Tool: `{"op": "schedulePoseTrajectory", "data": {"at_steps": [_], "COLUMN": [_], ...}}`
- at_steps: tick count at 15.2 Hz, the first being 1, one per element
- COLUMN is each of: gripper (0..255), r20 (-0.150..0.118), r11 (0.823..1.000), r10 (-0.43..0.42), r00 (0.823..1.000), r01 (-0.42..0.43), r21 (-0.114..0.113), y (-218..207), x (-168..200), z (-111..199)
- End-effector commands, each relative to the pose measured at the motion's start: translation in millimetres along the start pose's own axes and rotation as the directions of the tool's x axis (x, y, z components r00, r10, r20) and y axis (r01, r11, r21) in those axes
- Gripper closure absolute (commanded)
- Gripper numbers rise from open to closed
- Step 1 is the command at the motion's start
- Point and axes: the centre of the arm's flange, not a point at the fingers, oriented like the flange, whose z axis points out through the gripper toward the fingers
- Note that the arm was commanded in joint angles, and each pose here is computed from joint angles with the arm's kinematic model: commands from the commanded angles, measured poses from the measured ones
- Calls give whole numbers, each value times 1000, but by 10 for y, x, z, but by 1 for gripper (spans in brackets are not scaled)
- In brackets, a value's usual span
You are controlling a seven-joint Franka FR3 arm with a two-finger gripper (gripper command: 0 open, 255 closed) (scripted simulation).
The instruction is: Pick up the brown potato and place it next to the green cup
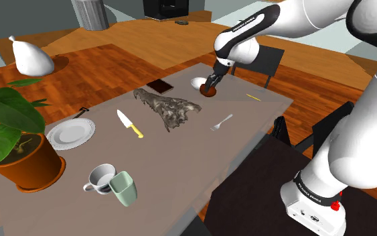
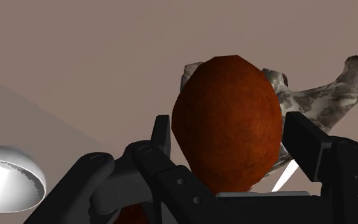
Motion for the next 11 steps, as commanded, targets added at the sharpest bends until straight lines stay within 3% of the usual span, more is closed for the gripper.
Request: {"op": "schedulePoseTrajectory", "data": {"at_steps": [1,11], "gripper": [255,255], "r20": [-1,-1], "r11": [1000,1000], "r10": [0,0], "r00": [1000,1000], "r01": [0,0], "r21": [-1,-1], "y": [-266,-1517], "x": [-78,-495], "z": [7,74]}}
